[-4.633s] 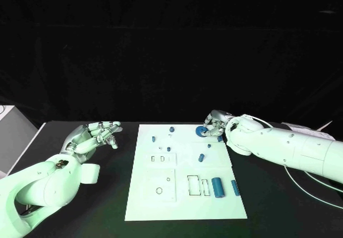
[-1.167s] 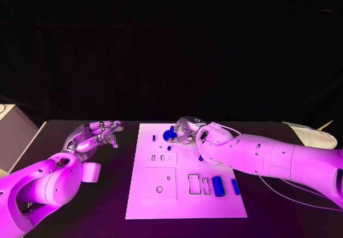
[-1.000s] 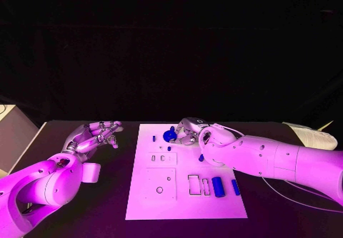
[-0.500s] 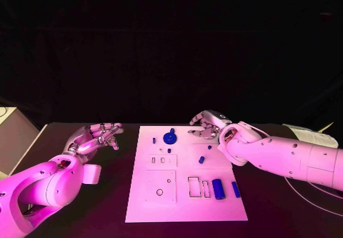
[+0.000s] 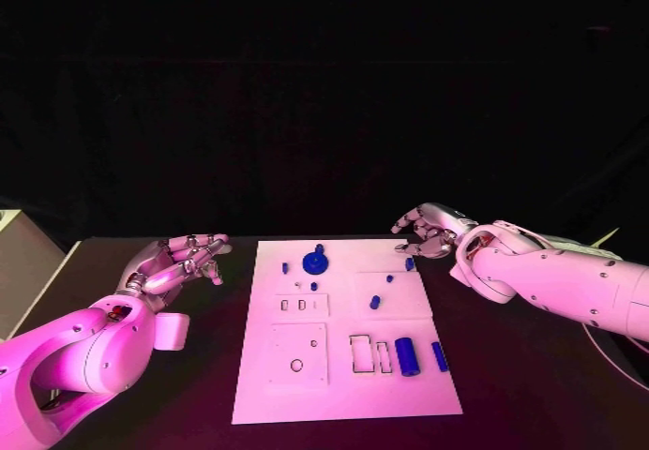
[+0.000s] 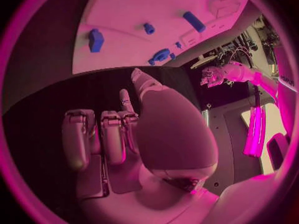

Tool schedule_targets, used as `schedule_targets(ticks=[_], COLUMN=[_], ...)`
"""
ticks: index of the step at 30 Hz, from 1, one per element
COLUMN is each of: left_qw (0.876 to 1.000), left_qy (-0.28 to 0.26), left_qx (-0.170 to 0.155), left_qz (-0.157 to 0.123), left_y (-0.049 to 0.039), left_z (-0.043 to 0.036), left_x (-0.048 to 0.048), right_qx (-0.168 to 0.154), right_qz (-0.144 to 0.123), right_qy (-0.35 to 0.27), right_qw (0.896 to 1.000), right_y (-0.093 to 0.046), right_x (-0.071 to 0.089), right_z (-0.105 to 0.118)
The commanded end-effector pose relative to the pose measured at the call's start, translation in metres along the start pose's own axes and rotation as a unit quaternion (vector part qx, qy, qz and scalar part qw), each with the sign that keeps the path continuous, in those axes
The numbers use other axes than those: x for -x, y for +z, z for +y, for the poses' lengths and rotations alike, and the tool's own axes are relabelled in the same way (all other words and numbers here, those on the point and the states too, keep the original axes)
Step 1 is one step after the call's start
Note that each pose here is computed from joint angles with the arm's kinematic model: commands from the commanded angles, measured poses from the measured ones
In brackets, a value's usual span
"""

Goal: Assemble the parts on the task board

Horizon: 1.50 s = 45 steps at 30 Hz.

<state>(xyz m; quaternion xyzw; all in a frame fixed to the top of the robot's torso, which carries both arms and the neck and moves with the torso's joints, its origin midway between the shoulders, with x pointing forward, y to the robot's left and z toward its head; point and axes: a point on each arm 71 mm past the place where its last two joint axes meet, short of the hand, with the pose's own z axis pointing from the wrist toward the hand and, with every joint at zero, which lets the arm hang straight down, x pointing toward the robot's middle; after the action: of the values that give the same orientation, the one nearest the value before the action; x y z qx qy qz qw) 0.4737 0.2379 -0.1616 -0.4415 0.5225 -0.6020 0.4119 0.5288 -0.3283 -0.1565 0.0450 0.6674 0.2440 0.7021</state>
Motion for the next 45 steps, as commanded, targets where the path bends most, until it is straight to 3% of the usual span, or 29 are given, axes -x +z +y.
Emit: schedule_targets(ticks=[1, 10, 24, 45], left_qw=[1.000, 1.000, 1.000, 1.000], left_qy=[-0.004, -0.004, -0.003, -0.002], left_qx=[-0.004, -0.003, -0.002, -0.001], left_qz=[0.011, 0.010, 0.008, 0.006], left_y=[0.0003, 0.0001, -0.0002, -0.0002], left_z=[-0.0004, 0.0004, 0.0008, 0.0012], left_x=[-0.0028, -0.0016, 0.0001, 0.0018], right_qx=[0.007, -0.021, -0.034, -0.041], right_qz=[0.035, 0.047, 0.083, 0.086], right_qy=[0.019, 0.008, 0.003, 0.003], right_qw=[0.999, 0.999, 0.996, 0.995], right_y=[-0.003, -0.011, -0.017, -0.015], right_x=[-0.003, -0.004, -0.017, -0.026], right_z=[-0.009, -0.034, -0.042, -0.042])
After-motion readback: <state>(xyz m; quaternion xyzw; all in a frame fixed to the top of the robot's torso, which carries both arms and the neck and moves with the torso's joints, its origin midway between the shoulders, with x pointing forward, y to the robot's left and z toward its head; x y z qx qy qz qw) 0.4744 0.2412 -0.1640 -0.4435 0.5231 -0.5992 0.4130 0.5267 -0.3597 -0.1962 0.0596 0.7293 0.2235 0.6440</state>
